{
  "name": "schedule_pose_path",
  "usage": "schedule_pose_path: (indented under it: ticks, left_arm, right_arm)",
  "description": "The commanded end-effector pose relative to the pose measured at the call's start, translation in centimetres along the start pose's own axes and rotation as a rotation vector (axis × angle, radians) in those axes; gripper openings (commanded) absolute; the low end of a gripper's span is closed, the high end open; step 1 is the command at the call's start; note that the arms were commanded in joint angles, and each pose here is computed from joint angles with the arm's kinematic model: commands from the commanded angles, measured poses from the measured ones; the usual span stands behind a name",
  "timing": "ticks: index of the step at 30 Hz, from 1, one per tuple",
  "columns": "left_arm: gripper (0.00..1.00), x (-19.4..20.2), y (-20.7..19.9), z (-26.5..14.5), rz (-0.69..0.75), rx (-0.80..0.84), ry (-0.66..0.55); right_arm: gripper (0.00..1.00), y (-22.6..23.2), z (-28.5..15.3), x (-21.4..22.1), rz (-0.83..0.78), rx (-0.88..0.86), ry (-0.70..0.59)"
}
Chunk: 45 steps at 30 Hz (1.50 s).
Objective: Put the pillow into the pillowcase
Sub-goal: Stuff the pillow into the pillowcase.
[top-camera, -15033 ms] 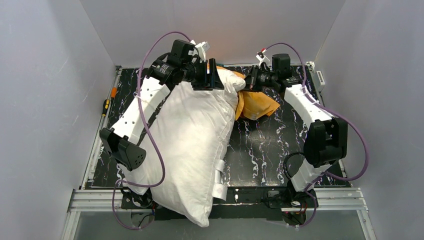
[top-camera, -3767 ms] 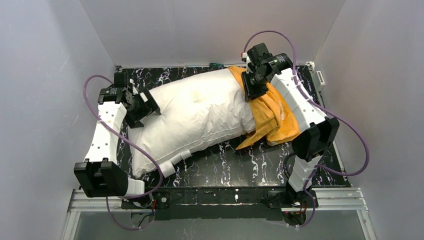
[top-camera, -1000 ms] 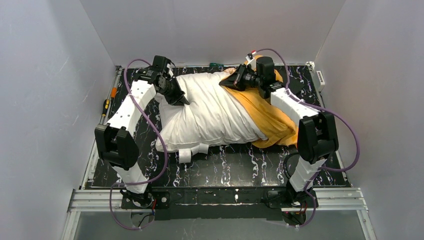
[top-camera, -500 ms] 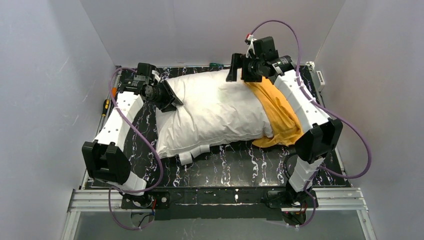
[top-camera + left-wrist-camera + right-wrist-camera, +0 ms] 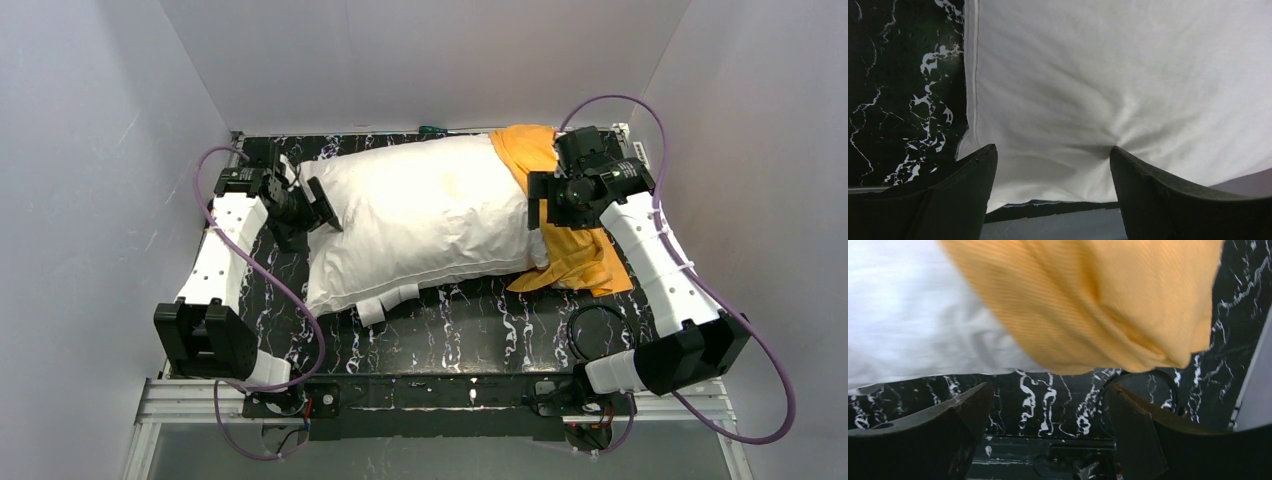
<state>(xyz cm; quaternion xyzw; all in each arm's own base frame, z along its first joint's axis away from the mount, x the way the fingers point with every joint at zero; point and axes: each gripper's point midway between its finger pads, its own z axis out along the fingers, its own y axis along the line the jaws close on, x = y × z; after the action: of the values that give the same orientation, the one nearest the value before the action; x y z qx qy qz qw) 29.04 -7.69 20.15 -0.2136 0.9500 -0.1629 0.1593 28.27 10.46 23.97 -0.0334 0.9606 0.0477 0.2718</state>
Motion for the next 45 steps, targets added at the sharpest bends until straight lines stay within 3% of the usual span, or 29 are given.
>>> schedule_pose_path:
  ticks: [1, 4, 8, 11, 13, 21, 28, 34, 38, 43, 45]
  left_arm:
    - [0.79, 4.5, 0.9, 0.9, -0.002, 0.033, 0.164]
    - [0.75, 5.8, 0.4, 2.2, -0.046, 0.101, 0.200]
    - [0.67, 6.1, -0.6, 3.2, -0.080, 0.173, 0.216]
    - [0.57, 5.7, -1.3, 3.4, -0.074, 0.209, 0.218]
    - [0.47, 5.5, -1.7, 3.5, -0.076, 0.225, 0.222]
    - [0.01, 4.4, -5.7, 3.7, -0.115, 0.369, 0.236]
    - [0.00, 5.7, -12.0, 4.2, -0.045, 0.424, 0.269]
    - [0.00, 6.4, -14.3, 4.5, -0.059, 0.419, 0.232]
    - [0.00, 6.4, -13.5, 4.3, -0.036, 0.378, 0.199]
    - [0.01, 5.1, -9.4, 2.7, 0.048, 0.217, 0.092]
    - [0.10, 4.5, -7.3, 2.1, 0.062, 0.154, 0.060]
  right_arm:
    - [0.85, -4.4, 1.3, 2.1, 0.083, 0.101, 0.077]
    - [0.65, -5.1, 3.1, 2.1, 0.111, 0.078, 0.084]
    - [0.51, -3.8, 5.6, 1.5, 0.098, -0.002, 0.100]
    - [0.18, -2.2, 5.7, 0.7, 0.099, -0.093, 0.105]
    - [0.02, -0.9, 5.0, 0.6, 0.102, -0.166, 0.107]
    - [0.01, 7.1, 1.2, -1.2, 0.094, -0.576, 0.095]
    - [0.01, 16.7, -0.6, -1.1, -0.028, -0.953, 0.242]
    - [0.01, 22.8, -3.2, -2.2, 0.038, -1.238, 0.286]
    - [0.01, 21.3, 0.0, -2.6, 0.080, -1.085, 0.263]
    - [0.01, 13.9, 3.3, -4.3, 0.047, -0.696, 0.191]
    - [0.05, 10.5, 4.2, -4.9, 0.031, -0.556, 0.152]
